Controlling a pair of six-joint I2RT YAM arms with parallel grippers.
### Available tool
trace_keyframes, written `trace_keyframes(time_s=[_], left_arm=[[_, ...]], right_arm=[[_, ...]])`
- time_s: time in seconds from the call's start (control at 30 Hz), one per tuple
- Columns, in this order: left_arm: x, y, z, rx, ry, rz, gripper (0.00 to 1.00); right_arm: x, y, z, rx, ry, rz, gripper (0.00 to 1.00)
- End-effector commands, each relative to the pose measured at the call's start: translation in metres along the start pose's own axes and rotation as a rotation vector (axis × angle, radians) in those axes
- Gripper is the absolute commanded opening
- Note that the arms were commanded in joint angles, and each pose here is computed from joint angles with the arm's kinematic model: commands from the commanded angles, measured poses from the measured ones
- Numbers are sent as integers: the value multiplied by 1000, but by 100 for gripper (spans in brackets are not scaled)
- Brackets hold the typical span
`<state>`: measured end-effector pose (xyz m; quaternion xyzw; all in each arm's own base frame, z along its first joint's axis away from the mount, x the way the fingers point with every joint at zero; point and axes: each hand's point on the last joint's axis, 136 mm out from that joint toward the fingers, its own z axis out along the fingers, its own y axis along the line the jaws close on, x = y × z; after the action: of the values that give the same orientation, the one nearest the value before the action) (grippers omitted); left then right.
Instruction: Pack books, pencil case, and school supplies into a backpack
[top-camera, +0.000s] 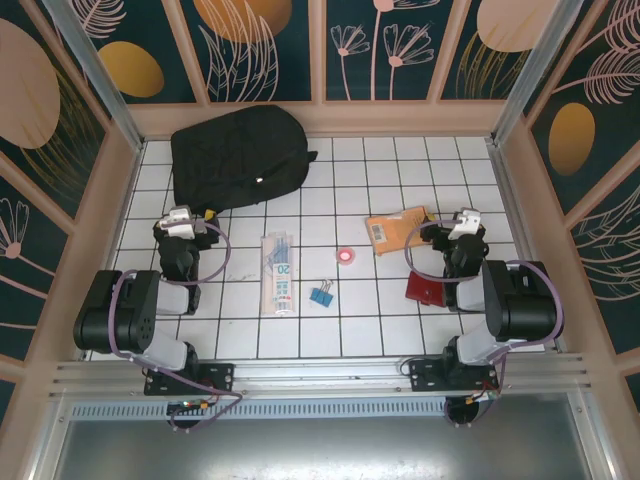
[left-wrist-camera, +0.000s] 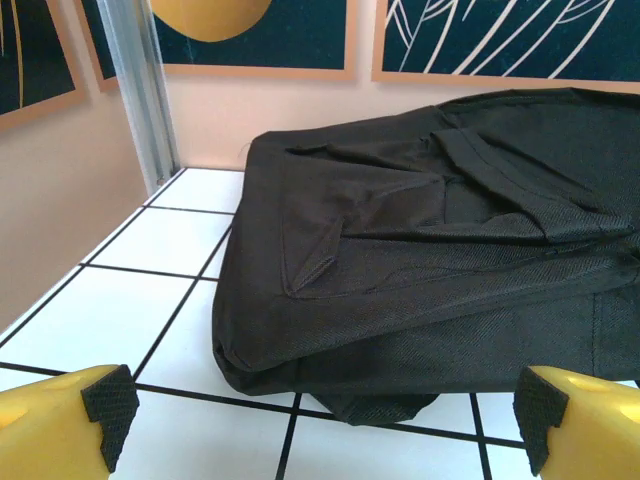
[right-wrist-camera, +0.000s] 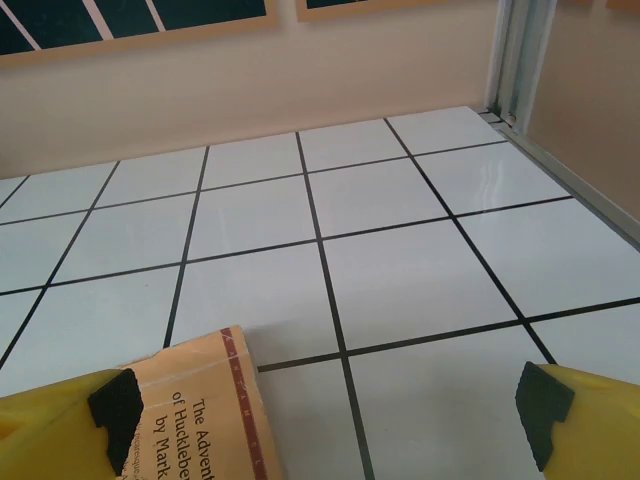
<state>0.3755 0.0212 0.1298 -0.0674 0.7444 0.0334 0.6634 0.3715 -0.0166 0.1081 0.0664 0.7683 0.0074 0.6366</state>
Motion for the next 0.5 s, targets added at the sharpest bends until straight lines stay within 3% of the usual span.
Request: trace_keyframes(time_s=[0.0,0.47], left_arm=[[-5,-2,1,15,-20,-19,99],[-6,-2,1,15,-22,-20,99]], right_arm=[[-14,5,3,-22,-46,3,99],[-14,5,2,-23,-46,3,99]])
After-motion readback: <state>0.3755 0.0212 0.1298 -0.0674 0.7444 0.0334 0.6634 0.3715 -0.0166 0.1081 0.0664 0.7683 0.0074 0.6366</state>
